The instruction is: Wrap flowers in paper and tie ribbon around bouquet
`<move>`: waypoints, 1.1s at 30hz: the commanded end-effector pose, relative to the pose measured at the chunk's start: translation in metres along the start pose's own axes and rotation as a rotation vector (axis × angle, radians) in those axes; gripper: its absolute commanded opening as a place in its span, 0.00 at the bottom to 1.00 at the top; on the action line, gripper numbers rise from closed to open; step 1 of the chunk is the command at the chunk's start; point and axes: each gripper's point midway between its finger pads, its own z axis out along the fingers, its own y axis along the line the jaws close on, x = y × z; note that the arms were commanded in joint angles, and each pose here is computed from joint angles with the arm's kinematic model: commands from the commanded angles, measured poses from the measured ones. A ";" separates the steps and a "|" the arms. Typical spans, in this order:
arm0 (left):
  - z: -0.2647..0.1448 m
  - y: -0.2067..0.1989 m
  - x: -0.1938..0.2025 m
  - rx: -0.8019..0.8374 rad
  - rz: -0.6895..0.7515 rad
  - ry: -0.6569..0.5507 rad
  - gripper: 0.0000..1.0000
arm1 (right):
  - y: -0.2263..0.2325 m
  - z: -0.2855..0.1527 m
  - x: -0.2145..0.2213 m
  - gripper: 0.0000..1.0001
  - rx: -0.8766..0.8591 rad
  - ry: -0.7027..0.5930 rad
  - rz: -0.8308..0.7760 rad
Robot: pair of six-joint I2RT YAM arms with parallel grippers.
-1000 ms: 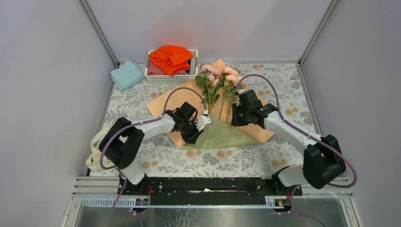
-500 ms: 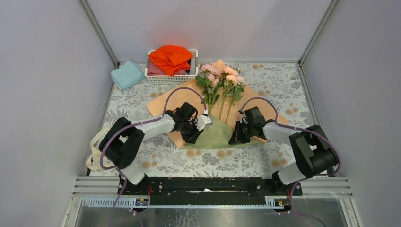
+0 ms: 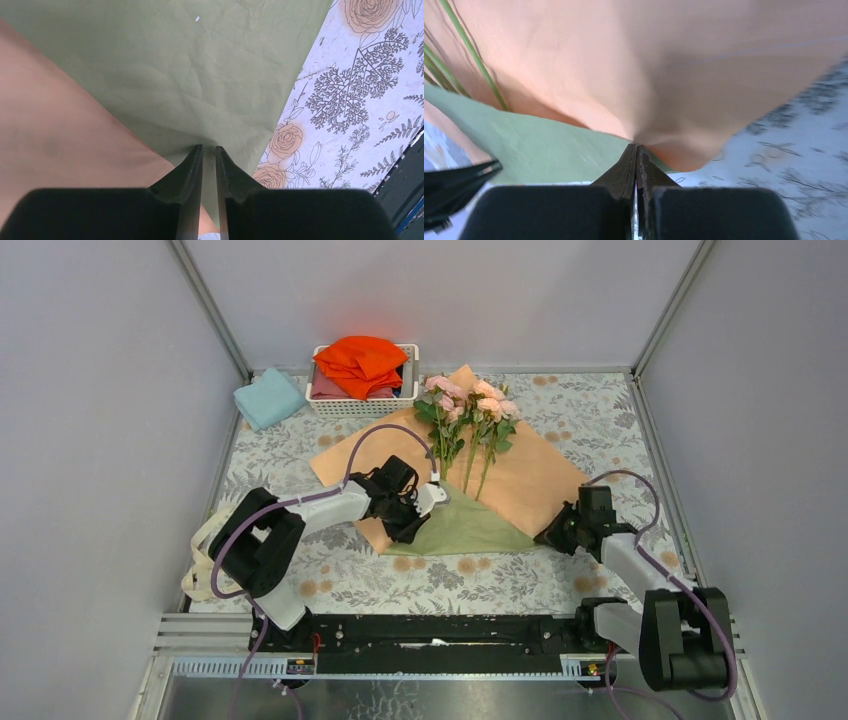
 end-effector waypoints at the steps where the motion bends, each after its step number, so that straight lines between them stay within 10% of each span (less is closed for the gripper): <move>1: 0.003 0.010 0.009 -0.049 0.011 0.034 0.22 | -0.013 -0.016 -0.039 0.00 0.094 -0.198 0.099; 8: 0.002 0.008 0.011 -0.041 0.014 0.031 0.22 | 0.064 -0.039 -0.076 0.00 0.033 -0.302 -0.157; 16: 0.001 0.009 0.010 -0.043 0.016 0.036 0.22 | 0.158 0.013 0.024 0.00 -0.198 0.007 -0.493; 33: -0.037 -0.018 0.090 -0.047 0.261 0.251 0.29 | 0.072 0.044 0.050 0.00 0.025 0.137 -0.346</move>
